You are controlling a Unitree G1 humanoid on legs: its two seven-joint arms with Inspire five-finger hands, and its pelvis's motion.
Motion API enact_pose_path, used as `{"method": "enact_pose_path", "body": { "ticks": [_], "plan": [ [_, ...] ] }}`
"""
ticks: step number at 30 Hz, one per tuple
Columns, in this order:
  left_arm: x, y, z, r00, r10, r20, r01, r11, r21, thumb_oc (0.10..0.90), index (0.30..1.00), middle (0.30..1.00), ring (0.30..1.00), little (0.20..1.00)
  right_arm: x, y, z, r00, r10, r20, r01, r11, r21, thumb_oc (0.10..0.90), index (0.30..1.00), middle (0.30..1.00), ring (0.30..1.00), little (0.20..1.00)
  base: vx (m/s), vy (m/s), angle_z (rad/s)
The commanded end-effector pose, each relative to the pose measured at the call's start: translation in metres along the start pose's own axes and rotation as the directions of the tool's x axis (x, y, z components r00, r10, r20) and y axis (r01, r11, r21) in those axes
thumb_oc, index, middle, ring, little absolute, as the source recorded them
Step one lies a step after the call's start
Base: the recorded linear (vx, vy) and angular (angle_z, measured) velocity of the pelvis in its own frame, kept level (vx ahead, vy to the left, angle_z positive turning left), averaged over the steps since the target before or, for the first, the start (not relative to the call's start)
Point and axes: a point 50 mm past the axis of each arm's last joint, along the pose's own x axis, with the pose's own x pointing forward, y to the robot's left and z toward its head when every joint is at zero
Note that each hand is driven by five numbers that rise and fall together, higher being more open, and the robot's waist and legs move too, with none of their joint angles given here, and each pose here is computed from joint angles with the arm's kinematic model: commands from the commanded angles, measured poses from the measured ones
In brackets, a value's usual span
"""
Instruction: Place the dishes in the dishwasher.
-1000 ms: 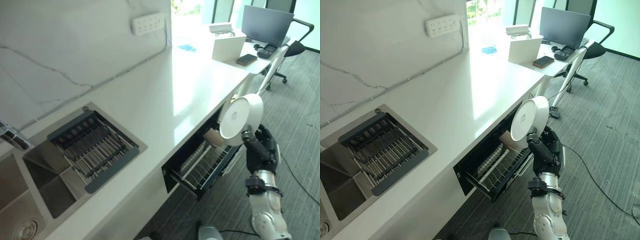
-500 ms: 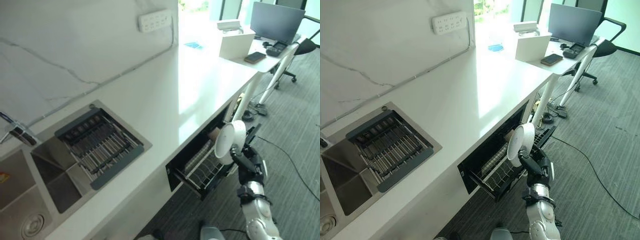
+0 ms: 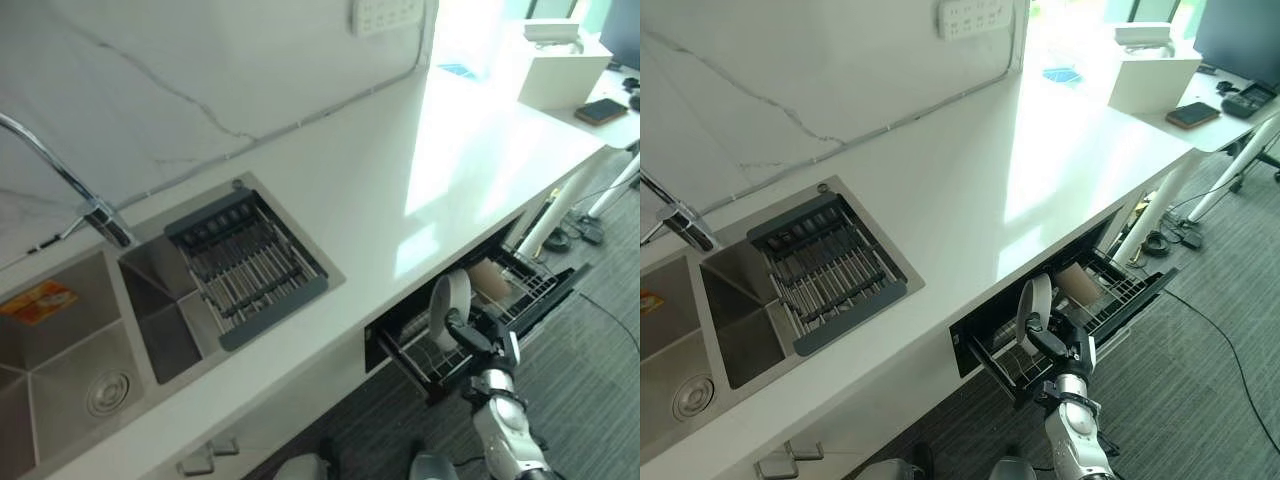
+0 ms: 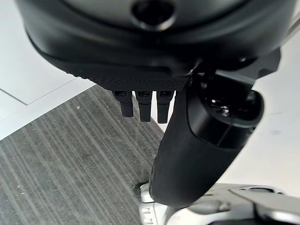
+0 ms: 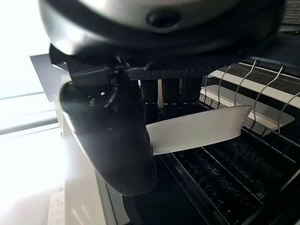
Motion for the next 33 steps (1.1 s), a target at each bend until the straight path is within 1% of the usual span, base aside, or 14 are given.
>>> {"method": "enact_pose_path", "body": {
  "ticks": [1, 3, 4, 6, 10, 11, 12, 13, 14, 16, 17, 22, 26, 33],
  "plan": [
    [0.001, 0.002, 0.015, 0.998, -0.01, 0.068, 0.011, 1.0, -0.009, 0.8, 0.9, 0.9, 0.9, 0.9, 0.026, 0.039, 0.063, 0.947, 0.145, 0.286, -0.115, 0.986, -0.119, 0.4, 0.3, 0.3, 0.3, 0.3, 0.05, -0.005, 0.39],
    [0.001, 0.002, 0.017, 0.997, -0.011, 0.079, 0.012, 1.0, -0.003, 0.8, 0.9, 0.9, 0.9, 0.9, 0.031, 0.038, 0.065, 0.946, 0.147, 0.289, -0.078, 0.968, -0.239, 0.4, 0.3, 0.3, 0.3, 0.3, -0.01, -0.011, 0.28],
    [0.001, 0.003, 0.018, 0.997, -0.011, 0.081, 0.011, 1.0, -0.003, 0.8, 0.9, 0.9, 0.9, 0.9, 0.031, 0.037, 0.066, 0.946, 0.142, 0.29, -0.068, 0.965, -0.252, 0.4, 0.3, 0.3, 0.3, 0.3, 0.0, -0.018, 0.21],
    [0.001, 0.005, 0.02, 0.996, -0.007, 0.084, 0.007, 1.0, -0.004, 0.8, 0.9, 0.9, 0.9, 0.9, 0.037, 0.03, 0.069, 0.945, 0.132, 0.3, -0.018, 0.935, -0.355, 0.4, 0.3, 0.3, 0.3, 0.3, 0.0, -0.022, 0.2],
    [0.002, 0.012, 0.023, 0.995, -0.004, 0.099, 0.004, 1.0, -0.005, 0.8, 0.9, 0.9, 0.9, 0.9, 0.051, 0.022, 0.083, 0.926, 0.155, 0.344, 0.076, 0.815, -0.574, 0.4, 0.3, 0.3, 0.3, 0.3, -0.02, -0.02, 0.21],
    [0.002, 0.015, 0.026, 0.995, -0.001, 0.104, 0.001, 1.0, -0.009, 0.8, 0.9, 0.9, 0.9, 0.9, 0.052, 0.021, 0.085, 0.92, 0.186, 0.345, 0.093, 0.752, -0.653, 0.4, 0.3, 0.3, 0.3, 0.3, -0.06, -0.023, 0.29],
    [0.002, 0.016, 0.027, 0.994, 0.0, 0.108, 0.001, 1.0, -0.01, 0.8, 0.9, 0.9, 0.9, 0.9, 0.052, 0.02, 0.086, 0.917, 0.194, 0.348, 0.111, 0.713, -0.692, 0.4, 0.3, 0.3, 0.3, 0.3, -0.04, -0.014, 0.21],
    [0.002, 0.016, 0.027, 0.994, 0.0, 0.108, 0.001, 1.0, -0.01, 0.8, 0.9, 0.9, 0.9, 0.9, 0.052, 0.02, 0.086, 0.917, 0.194, 0.348, 0.111, 0.713, -0.692, 0.4, 0.3, 0.3, 0.3, 0.3, -0.04, -0.018, 0.19],
    [0.002, 0.019, 0.028, 0.993, 0.001, 0.117, 0.0, 1.0, -0.012, 0.8, 0.9, 0.9, 0.9, 0.9, 0.057, 0.016, 0.089, 0.908, 0.199, 0.369, 0.177, 0.615, -0.768, 0.4, 0.3, 0.3, 0.3, 0.3, -0.05, -0.011, 0.16],
    [0.002, 0.021, 0.029, 0.992, 0.003, 0.122, -0.001, 1.0, -0.018, 0.8, 0.9, 0.9, 0.9, 0.9, 0.058, 0.011, 0.091, 0.898, 0.197, 0.393, 0.231, 0.547, -0.804, 0.4, 0.3, 0.3, 0.3, 0.3, -0.05, -0.013, 0.2],
    [0.003, 0.024, 0.031, 0.992, 0.003, 0.129, -0.001, 1.0, -0.014, 0.8, 0.9, 0.9, 0.9, 0.9, 0.061, 0.004, 0.096, 0.881, 0.204, 0.427, 0.31, 0.432, -0.847, 0.4, 0.3, 0.3, 0.3, 0.3, -0.03, -0.024, 0.19],
    [0.003, 0.031, 0.041, 0.989, 0.007, 0.15, -0.009, 1.0, 0.012, 0.8, 0.9, 0.9, 0.9, 0.9, 0.067, -0.004, 0.102, 0.861, 0.203, 0.465, 0.41, 0.261, -0.874, 0.4, 0.3, 0.3, 0.3, 0.3, 0.02, -0.044, 0.17],
    [0.004, 0.037, 0.049, 0.985, 0.01, 0.174, -0.014, 1.0, 0.021, 0.8, 0.9, 0.9, 0.9, 0.9, 0.075, -0.008, 0.11, 0.848, 0.157, 0.507, 0.476, 0.196, -0.857, 0.4, 0.3, 0.3, 0.3, 0.3, -0.02, -0.059, 0.17],
    [0.003, 0.036, 0.059, 0.978, 0.006, 0.209, -0.008, 1.0, 0.008, 0.8, 0.9, 0.9, 0.9, 0.9, 0.084, -0.01, 0.136, 0.793, 0.088, 0.603, 0.59, 0.14, -0.795, 0.4, 0.3, 0.3, 0.3, 0.3, -0.05, -0.017, 0.1]
  ]
}}
